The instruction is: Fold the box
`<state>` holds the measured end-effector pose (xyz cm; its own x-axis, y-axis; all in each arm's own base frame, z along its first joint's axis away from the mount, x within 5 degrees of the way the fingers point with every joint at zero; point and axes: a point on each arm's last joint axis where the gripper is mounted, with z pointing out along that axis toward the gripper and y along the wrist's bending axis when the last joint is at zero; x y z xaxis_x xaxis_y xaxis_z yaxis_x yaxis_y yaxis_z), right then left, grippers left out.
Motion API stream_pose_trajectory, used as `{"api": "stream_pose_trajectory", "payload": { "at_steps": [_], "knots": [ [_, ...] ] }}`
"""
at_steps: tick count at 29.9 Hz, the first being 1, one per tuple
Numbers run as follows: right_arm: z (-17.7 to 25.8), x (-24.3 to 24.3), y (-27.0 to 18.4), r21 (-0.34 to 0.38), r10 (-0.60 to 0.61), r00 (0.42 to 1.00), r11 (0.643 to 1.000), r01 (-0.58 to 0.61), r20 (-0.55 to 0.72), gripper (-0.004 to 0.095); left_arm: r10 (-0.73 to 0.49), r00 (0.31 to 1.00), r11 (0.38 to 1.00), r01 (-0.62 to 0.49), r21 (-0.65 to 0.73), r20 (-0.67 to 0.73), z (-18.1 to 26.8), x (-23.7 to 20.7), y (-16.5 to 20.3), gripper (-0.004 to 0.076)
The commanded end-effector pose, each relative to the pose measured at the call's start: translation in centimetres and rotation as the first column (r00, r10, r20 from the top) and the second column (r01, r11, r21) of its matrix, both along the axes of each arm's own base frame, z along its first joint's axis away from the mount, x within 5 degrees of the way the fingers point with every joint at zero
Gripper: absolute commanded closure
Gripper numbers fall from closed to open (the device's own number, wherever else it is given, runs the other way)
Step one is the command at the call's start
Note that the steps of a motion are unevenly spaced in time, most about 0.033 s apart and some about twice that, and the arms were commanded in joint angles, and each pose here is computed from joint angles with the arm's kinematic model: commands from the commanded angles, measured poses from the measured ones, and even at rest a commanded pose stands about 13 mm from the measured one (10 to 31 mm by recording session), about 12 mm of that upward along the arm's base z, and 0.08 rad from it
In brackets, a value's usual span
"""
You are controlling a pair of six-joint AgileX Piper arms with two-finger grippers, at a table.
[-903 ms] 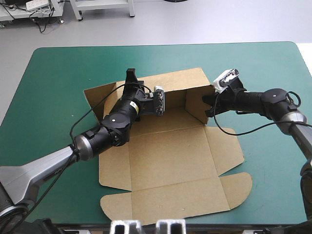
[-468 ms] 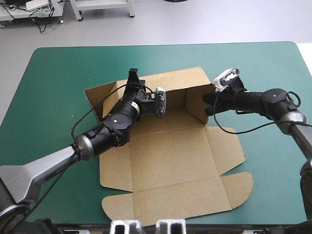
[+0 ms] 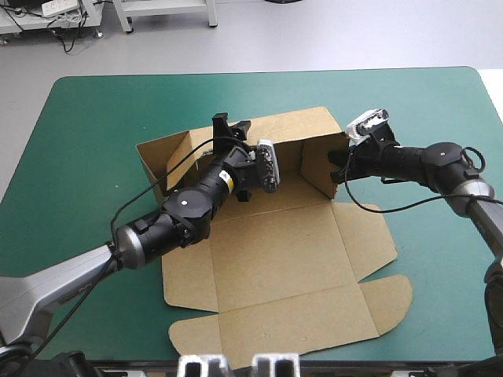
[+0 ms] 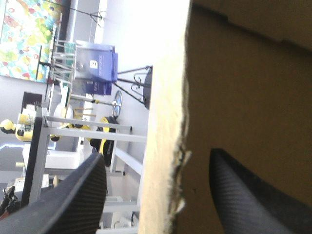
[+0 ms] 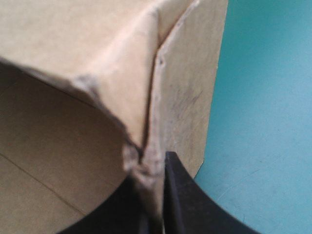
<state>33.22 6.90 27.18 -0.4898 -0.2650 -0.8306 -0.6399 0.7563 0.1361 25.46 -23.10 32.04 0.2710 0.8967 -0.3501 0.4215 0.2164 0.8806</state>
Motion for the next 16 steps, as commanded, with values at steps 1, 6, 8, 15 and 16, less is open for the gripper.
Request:
{"api": "stream_pose_trajectory", "payload": {
  "at_steps": [1, 6, 8, 15, 16],
  "knots": [
    [2.4, -0.1, 0.0, 0.043, -0.043, 0.997, 0.998, 0.040, 0.059, 0.0915, -0.026, 0.995, 0.994, 0.035, -0.105, 0.094, 4.4, -2.7, 0.2, 0.0274],
    [2.4, 0.0, -0.1, 0.049, -0.058, 0.997, 0.997, 0.055, 0.055, 0.0915, -0.001, 0.989, 0.982, 0.028, -0.188, 0.146, 7.2, -5.4, 1.3, 0.0276],
    [2.4, 0.0, -0.1, 0.065, -0.070, 0.997, 0.996, 0.067, 0.038, 0.0915, 0.042, 0.987, 0.971, -0.003, -0.240, 0.155, 8.1, -5.7, 2.2, 0.0318],
    [3.3, -1.0, 1.0, 0.066, -0.039, 0.998, 0.997, 0.036, 0.044, 0.0911, 0.366, 0.901, 0.883, -0.256, -0.394, 0.234, 10.7, -4.4, 7.6, 0.0722],
    [3.7, -1.4, 1.3, 0.064, -0.034, 0.998, 0.997, 0.031, 0.053, 0.0911, 0.392, 0.890, 0.866, -0.272, -0.420, 0.231, 11.0, -4.1, 8.4, 0.0728]
  ]
}}
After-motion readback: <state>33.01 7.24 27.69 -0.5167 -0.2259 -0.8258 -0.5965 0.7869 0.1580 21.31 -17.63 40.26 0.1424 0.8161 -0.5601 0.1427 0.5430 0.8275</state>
